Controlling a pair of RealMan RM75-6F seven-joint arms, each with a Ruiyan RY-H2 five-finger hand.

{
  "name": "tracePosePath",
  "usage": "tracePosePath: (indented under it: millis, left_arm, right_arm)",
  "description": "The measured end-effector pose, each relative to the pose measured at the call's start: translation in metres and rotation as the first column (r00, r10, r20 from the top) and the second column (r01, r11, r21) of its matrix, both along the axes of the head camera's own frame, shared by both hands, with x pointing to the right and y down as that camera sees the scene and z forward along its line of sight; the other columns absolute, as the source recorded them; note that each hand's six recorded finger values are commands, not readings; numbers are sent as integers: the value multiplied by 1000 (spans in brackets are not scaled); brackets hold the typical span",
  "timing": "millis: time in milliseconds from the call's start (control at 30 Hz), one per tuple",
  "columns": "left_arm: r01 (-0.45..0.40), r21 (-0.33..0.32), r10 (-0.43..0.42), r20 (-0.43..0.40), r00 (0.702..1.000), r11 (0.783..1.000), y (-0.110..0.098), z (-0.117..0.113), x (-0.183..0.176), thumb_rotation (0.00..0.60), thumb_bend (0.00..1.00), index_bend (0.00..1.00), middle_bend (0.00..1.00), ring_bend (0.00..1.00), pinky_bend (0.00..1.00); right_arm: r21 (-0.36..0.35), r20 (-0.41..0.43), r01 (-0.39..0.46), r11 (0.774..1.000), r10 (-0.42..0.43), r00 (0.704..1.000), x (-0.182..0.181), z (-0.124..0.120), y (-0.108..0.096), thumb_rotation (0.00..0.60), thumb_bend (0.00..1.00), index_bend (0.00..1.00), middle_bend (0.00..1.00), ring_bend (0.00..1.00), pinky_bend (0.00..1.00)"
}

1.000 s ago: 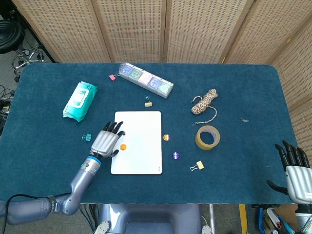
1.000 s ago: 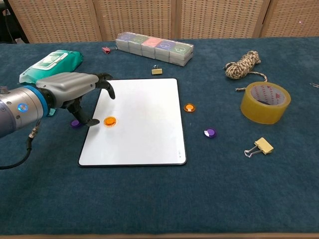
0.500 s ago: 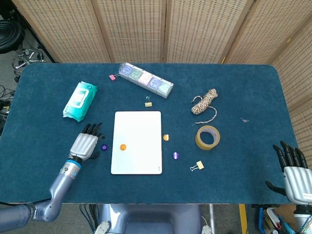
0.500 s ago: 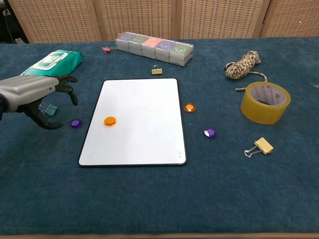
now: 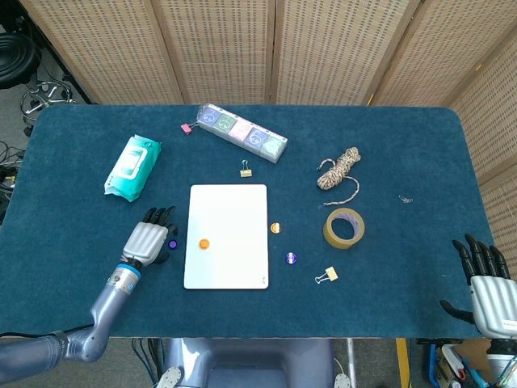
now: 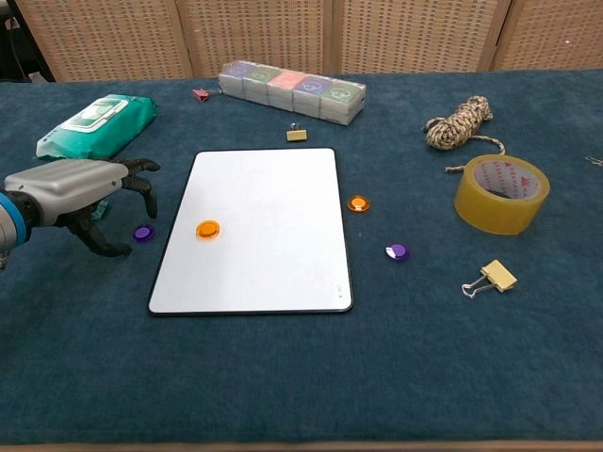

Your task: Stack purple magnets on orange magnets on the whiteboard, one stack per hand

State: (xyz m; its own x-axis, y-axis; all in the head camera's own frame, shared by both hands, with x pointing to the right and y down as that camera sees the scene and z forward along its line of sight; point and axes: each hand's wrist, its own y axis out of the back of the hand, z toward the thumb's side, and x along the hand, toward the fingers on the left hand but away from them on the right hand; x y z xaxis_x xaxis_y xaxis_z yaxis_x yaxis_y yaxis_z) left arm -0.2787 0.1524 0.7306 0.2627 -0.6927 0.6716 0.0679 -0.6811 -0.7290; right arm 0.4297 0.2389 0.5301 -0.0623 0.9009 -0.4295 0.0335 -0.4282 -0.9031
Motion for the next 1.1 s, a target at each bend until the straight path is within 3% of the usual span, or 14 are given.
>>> tracePosePath:
  millis: [367, 733, 1100]
  left_arm:
    - [15, -5, -15, 5, 1000, 1000, 0, 8, 6, 600, 280, 409, 0, 0, 0]
    - [13, -8, -12, 10, 1000, 1000, 1, 9, 4, 600, 289, 560, 0, 0, 0]
    - [15, -2, -15, -3, 1000, 1000, 2, 7, 6, 600, 290, 590, 0, 0, 0]
  right_arm:
    - [-7, -3, 1, 1000, -1, 1000, 0, 2, 0, 600, 0, 0, 0, 0, 0]
    - [-4, -2, -1, 1000, 1, 1000, 0, 2, 0, 600, 0, 0, 0, 0, 0]
    - [-2, 0, -3, 1000, 3, 1000, 1, 1, 0, 600, 0, 0, 0, 0, 0]
